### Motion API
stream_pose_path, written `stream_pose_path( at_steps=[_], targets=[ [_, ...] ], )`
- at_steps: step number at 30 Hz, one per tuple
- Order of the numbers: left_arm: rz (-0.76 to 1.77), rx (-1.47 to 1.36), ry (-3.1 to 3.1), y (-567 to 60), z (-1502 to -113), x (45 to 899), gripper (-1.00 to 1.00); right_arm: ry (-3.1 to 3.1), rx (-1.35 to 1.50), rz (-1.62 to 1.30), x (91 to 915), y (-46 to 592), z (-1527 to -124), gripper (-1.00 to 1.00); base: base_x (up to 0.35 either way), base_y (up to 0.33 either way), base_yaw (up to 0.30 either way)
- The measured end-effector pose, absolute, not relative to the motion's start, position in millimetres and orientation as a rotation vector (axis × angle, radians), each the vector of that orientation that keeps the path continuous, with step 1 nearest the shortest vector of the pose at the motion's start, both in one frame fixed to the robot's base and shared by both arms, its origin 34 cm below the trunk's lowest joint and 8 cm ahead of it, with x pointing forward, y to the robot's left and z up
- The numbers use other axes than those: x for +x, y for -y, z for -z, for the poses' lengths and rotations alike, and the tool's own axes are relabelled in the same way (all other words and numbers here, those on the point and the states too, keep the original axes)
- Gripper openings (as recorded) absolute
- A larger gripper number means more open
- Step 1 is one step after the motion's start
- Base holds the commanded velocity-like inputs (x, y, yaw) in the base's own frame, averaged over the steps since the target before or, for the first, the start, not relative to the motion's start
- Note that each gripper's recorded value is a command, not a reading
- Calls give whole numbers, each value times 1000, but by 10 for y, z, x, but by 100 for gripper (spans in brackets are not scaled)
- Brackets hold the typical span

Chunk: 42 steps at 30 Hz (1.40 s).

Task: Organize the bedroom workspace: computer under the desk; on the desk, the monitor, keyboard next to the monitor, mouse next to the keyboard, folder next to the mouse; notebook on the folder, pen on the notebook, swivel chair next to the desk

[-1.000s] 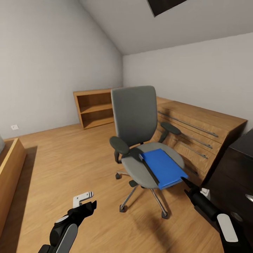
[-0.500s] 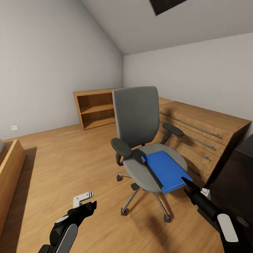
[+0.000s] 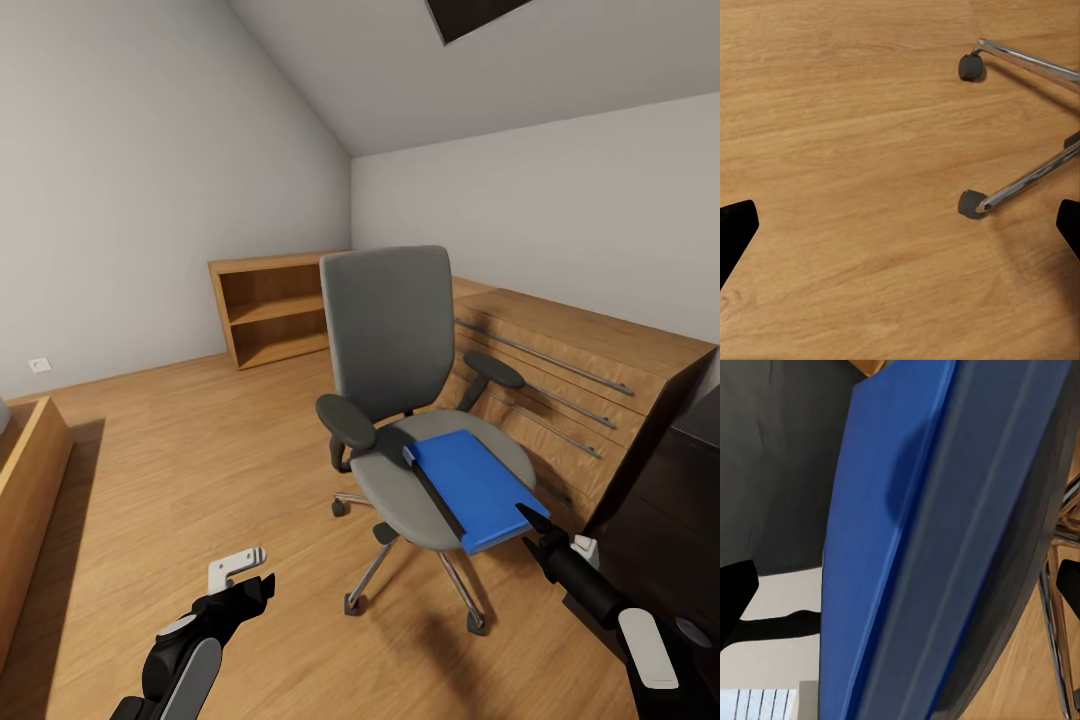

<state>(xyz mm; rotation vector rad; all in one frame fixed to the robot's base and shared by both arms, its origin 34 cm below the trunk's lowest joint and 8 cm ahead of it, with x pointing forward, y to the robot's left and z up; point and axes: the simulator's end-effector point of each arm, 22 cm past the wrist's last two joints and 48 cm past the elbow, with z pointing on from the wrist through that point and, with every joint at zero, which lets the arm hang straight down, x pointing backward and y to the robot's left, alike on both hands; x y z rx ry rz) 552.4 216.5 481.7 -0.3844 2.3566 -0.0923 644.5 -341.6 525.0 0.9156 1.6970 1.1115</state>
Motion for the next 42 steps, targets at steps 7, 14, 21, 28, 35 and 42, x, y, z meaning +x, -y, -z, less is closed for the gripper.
stream_pose_path(
  at_steps=[7,14,21,28,35,42],
  targets=[
    [94,-384,-2359,-2162,-4812,5521,100,-1697,915,-1110,6445,3422,-5251,100,32,0,0],
    [93,-384,-2361,-2163,-4808,5518,100,-1697,915,-1110,6445,3424,-5251,100,3,0,0],
    [93,-385,-2359,-2164,-4813,5520,100,-1697,915,-1110,6444,3426,-5254,100,106,0,0],
    [94,-386,-2362,-2163,-4807,5516,100,-1697,917,-1109,6444,3430,-5250,100,20,0,0],
    [91,-384,-2361,-2166,-4807,5516,100,-1694,917,-1110,6445,3438,-5257,-100,2,0,0],
    [91,-385,-2361,-2167,-4807,5517,100,-1695,918,-1107,6443,3447,-5255,-100,0,0,0]
  ],
)
